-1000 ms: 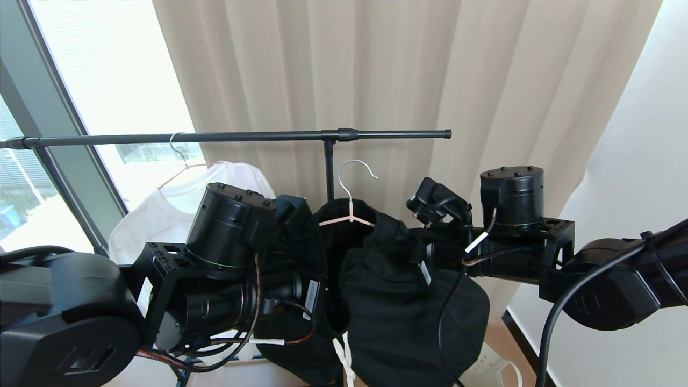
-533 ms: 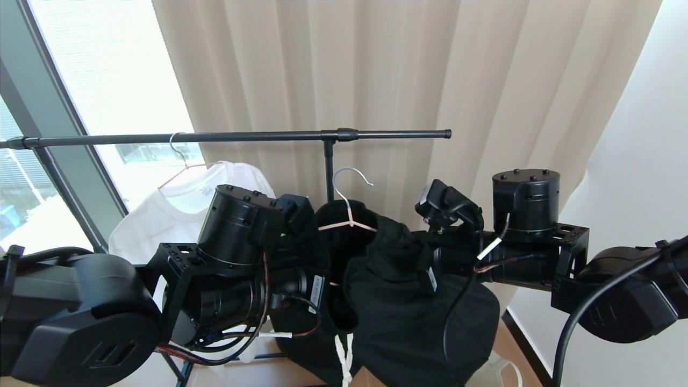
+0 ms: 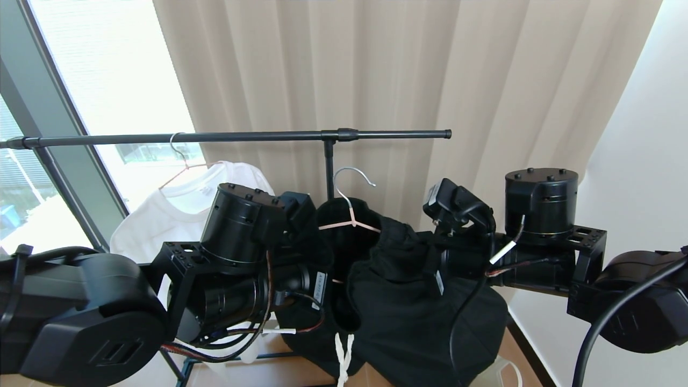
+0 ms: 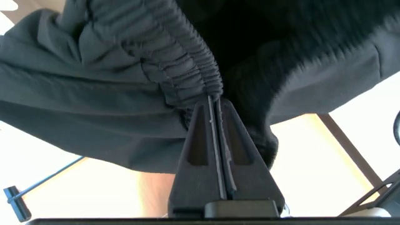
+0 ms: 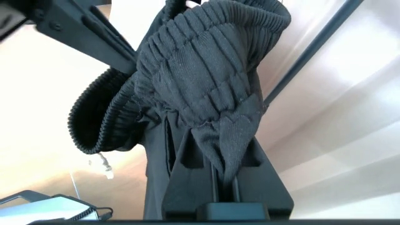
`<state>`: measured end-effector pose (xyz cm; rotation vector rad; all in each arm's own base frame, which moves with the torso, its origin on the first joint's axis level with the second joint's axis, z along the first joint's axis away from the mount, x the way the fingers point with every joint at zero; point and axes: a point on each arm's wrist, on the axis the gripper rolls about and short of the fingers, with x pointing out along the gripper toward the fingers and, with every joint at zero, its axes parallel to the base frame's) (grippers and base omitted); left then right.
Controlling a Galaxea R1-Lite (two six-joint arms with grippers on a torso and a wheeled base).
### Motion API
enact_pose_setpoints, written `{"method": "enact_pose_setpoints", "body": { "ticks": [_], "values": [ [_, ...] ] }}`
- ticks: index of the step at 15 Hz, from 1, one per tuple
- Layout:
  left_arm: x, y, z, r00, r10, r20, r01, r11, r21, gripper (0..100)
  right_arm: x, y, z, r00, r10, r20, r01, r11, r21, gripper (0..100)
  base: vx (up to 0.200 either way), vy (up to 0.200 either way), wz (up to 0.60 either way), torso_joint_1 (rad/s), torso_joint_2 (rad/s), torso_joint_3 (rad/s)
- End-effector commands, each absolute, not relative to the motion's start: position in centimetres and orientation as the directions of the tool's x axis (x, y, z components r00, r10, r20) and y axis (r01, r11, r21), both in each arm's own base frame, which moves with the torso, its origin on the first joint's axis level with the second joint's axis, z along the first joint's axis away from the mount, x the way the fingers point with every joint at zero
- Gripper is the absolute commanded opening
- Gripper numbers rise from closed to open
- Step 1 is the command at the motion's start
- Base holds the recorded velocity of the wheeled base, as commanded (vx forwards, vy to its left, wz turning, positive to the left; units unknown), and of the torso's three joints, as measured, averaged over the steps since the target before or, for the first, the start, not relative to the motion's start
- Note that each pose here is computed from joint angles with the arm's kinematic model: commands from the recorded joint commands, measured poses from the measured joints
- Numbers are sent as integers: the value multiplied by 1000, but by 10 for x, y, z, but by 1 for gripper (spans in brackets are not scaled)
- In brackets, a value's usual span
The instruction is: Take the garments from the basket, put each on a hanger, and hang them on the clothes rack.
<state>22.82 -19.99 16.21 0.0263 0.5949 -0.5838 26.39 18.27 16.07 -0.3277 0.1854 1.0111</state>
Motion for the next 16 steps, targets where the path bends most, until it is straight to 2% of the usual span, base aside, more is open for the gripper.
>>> {"method": "enact_pose_setpoints", "body": {
  "ticks": [1, 3, 4, 11, 16],
  "values": [
    [228, -201, 161, 672, -512, -535, 527, 838, -141, 0, 260, 184, 163, 514, 805, -296, -858, 479, -186, 0, 0, 0, 0, 0, 0, 0],
    [228, -200, 161, 671, -511, -537, 527, 838, -140, 0, 256, 183, 165, 511, 808, -292, -859, 475, -188, 0, 0, 0, 0, 0, 0, 0],
    [228, -201, 161, 671, -513, -535, 528, 837, -141, 100, 252, 184, 167, 503, 814, -288, -864, 467, -190, 0, 0, 0, 0, 0, 0, 0],
    [206, -196, 170, 674, -536, -508, 554, 822, -132, 100, 253, 185, 166, 507, 815, -282, -862, 469, -194, 0, 0, 0, 0, 0, 0, 0],
    [180, -174, 184, 686, -560, -464, 585, 804, -106, 100, 258, 187, 161, 505, 812, -292, -863, 469, -187, 0, 0, 0, 0, 0, 0, 0]
  ]
}}
